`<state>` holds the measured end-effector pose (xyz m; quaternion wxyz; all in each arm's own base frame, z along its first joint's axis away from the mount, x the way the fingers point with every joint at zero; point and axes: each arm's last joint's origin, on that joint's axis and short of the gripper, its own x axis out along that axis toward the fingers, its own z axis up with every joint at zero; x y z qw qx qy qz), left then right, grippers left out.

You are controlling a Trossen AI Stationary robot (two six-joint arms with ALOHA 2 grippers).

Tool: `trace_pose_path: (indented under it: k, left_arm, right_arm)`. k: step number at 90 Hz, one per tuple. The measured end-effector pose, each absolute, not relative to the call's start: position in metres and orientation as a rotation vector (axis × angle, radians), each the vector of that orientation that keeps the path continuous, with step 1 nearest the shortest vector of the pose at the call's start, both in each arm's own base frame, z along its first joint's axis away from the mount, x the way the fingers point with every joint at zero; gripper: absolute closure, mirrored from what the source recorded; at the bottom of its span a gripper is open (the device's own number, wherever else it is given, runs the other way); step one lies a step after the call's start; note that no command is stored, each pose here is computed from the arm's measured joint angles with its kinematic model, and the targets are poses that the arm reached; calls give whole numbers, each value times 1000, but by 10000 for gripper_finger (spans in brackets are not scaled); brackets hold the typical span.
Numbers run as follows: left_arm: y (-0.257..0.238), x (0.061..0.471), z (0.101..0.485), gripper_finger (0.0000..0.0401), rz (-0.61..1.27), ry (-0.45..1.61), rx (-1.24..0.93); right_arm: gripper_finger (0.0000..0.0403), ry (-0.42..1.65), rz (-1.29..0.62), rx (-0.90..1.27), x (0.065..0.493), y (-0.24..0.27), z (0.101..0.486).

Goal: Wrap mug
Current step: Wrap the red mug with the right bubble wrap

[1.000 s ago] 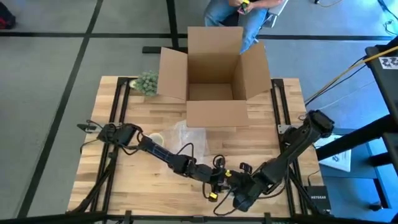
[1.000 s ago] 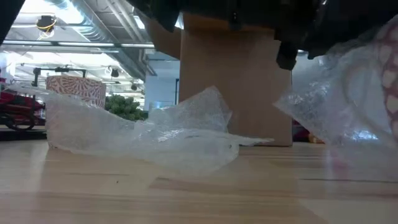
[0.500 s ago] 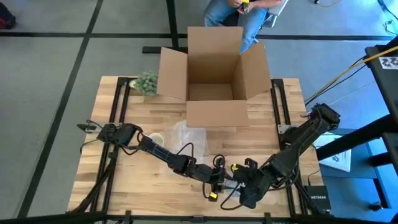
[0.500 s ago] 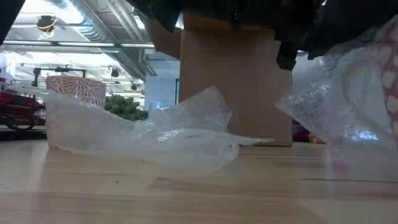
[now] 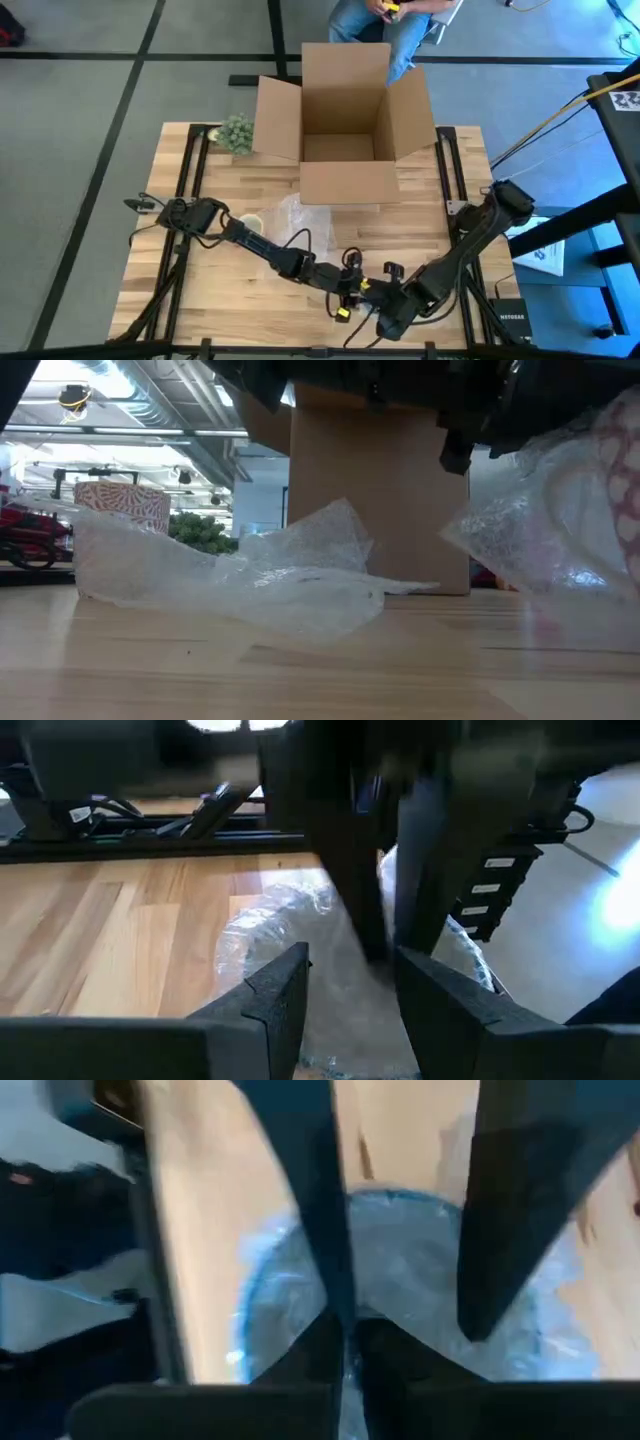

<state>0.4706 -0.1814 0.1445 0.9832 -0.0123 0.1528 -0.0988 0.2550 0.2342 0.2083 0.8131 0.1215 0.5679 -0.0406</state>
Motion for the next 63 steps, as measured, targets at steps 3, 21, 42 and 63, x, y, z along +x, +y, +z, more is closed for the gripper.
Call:
trace_pose_path:
  k: [3, 21, 42, 63]
  left_arm:
    - [-181, 471, 145, 267, -199, 306, -23]
    - [-181, 471, 145, 267, -201, 302, -23]
    - [-182, 471, 145, 267, -199, 305, -19]
    - [-181, 471, 145, 267, -199, 303, -23]
  right_arm:
    - [400, 1219, -93, 254, 256, 235, 204]
    - [402, 1294, -123, 221, 263, 239, 181]
    - [402, 1303, -116, 235, 263, 236, 183]
    - [402, 1262, -107, 320, 252, 226, 214]
